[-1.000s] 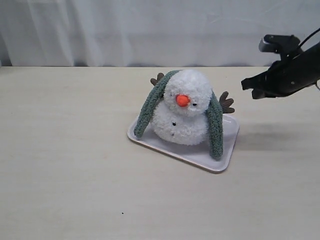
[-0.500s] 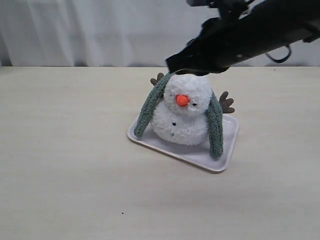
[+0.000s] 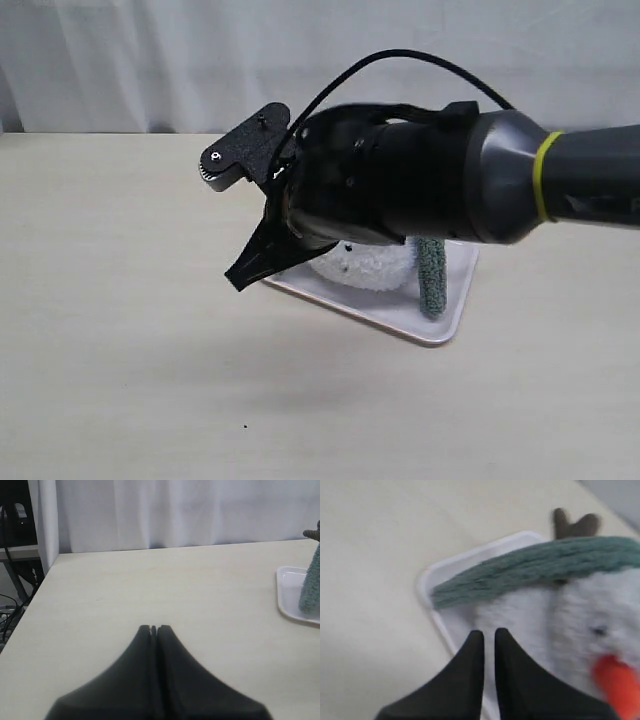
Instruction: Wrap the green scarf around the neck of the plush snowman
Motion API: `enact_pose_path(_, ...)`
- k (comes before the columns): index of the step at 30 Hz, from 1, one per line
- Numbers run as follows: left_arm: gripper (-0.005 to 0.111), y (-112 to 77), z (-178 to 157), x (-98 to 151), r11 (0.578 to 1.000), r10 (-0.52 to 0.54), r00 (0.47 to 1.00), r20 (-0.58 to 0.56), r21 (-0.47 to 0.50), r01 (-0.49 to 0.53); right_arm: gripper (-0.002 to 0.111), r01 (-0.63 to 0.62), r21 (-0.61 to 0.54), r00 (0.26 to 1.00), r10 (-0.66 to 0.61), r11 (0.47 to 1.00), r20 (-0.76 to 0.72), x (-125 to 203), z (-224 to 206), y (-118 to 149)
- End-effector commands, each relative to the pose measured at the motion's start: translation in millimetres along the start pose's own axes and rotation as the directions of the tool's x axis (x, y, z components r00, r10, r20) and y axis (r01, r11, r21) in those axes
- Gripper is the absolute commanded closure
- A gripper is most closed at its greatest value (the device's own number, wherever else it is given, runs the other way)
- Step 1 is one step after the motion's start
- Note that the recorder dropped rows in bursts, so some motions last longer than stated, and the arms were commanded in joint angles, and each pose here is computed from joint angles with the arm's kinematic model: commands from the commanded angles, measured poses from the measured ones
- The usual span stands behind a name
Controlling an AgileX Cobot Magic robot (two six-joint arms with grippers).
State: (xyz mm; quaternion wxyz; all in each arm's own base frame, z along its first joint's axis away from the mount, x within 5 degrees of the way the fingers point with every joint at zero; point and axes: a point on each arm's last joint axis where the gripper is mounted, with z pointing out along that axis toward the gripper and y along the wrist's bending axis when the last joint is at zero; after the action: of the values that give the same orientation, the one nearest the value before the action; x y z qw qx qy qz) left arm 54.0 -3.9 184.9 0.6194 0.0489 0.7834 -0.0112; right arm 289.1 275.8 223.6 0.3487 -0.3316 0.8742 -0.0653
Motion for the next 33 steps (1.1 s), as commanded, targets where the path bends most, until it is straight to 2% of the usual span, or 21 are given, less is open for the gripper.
enact_pose_path(1,0.107,0.0,0.0,-0.5,1.0,-0.003,1.0,0.014,-0.001,0.003,0.082,-0.168,-0.248,0.986,0.168,0.954,-0.019,-1.2,13.4,-6.5)
enact_pose_path(5,0.107,0.0,0.0,-0.5,1.0,-0.003,1.0,0.014,-0.001,0.003,0.064,-0.293,-0.211,0.956,0.288,0.933,-0.052,2.1,22.1,-27.1)
enact_pose_path(7,0.107,0.0,0.0,-0.5,1.0,-0.003,1.0,0.014,-0.001,0.003,0.06,-0.344,-0.2,0.939,0.342,0.918,-0.046,2.2,25.4,-37.1)
enact_pose_path(11,0.107,0.0,0.0,-0.5,1.0,-0.003,1.0,0.014,-0.001,0.003,0.059,-0.417,-0.2,0.905,0.424,0.887,-0.004,-0.3,30.5,-52.5)
enact_pose_path(17,0.107,0.0,0.0,-0.5,1.0,-0.003,1.0,0.014,-0.001,0.003,0.059,-0.432,-0.249,0.887,0.459,0.867,0.059,-7.8,31.4,-49.7)
enact_pose_path(33,0.107,0.0,0.0,-0.5,1.0,-0.003,1.0,0.014,-0.001,0.003,0.059,-0.465,-0.216,0.884,0.465,0.859,-0.054,-2.9,83.0,-32.7)
